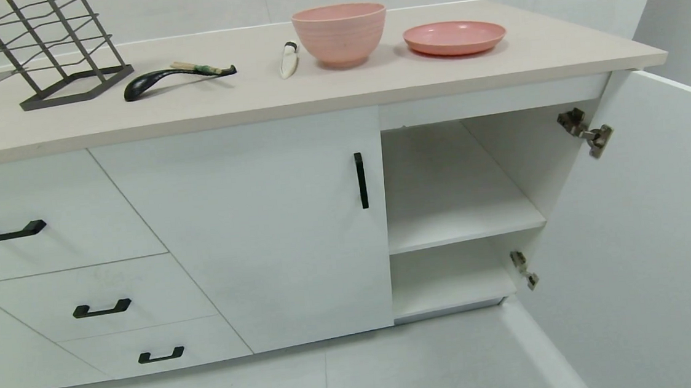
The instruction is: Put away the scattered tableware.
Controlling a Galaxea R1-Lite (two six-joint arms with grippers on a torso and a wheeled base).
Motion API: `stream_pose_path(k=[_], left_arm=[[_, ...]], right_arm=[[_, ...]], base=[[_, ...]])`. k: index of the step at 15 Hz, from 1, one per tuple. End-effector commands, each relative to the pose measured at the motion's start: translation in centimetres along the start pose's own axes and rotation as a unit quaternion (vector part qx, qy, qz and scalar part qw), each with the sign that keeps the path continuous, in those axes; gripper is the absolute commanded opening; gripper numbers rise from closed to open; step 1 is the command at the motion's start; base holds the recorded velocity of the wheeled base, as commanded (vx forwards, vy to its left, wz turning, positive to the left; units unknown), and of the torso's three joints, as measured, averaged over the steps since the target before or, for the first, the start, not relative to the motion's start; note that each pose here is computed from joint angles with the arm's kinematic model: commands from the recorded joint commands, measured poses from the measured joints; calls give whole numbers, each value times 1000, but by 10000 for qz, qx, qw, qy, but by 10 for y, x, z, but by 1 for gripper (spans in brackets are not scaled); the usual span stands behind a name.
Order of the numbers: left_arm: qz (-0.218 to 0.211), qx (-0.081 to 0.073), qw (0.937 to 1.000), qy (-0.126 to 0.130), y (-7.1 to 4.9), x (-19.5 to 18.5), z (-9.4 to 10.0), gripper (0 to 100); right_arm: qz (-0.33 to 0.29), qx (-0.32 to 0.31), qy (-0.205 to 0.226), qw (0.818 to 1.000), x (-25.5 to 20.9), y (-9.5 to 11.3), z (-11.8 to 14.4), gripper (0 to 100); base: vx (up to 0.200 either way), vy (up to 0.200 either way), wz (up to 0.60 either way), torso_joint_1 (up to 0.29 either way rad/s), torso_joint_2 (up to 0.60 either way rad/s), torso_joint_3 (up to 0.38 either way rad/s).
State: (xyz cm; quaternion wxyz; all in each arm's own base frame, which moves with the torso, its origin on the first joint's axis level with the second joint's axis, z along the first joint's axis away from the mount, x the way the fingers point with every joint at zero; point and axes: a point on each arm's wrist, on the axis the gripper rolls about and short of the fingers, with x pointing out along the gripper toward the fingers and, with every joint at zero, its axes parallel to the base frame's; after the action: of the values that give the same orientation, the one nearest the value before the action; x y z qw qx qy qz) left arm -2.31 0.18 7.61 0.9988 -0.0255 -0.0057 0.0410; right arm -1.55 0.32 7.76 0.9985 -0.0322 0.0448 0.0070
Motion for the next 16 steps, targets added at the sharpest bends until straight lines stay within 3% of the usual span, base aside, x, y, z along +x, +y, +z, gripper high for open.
stream_pose_path(k=[1,6,9,16], left_arm=[[3,1,10000,8,0,0,0,100],[10,-15,10000,0,0,0,0,100],[11,-7,10000,8,0,0,0,100],[10,-15,10000,0,0,0,0,100]], right_arm=[[7,-1,0,10000,0,0,0,100],[8,-1,8,10000,0,0,0,100],[7,-1,0,10000,0,0,0,100],[8,-1,8,10000,0,0,0,100]], base=[[200,0,0,-12,-12,7],[40,0,0,0,0,0],[200,200,0,9,4,1],[0,0,0,0,0,0]])
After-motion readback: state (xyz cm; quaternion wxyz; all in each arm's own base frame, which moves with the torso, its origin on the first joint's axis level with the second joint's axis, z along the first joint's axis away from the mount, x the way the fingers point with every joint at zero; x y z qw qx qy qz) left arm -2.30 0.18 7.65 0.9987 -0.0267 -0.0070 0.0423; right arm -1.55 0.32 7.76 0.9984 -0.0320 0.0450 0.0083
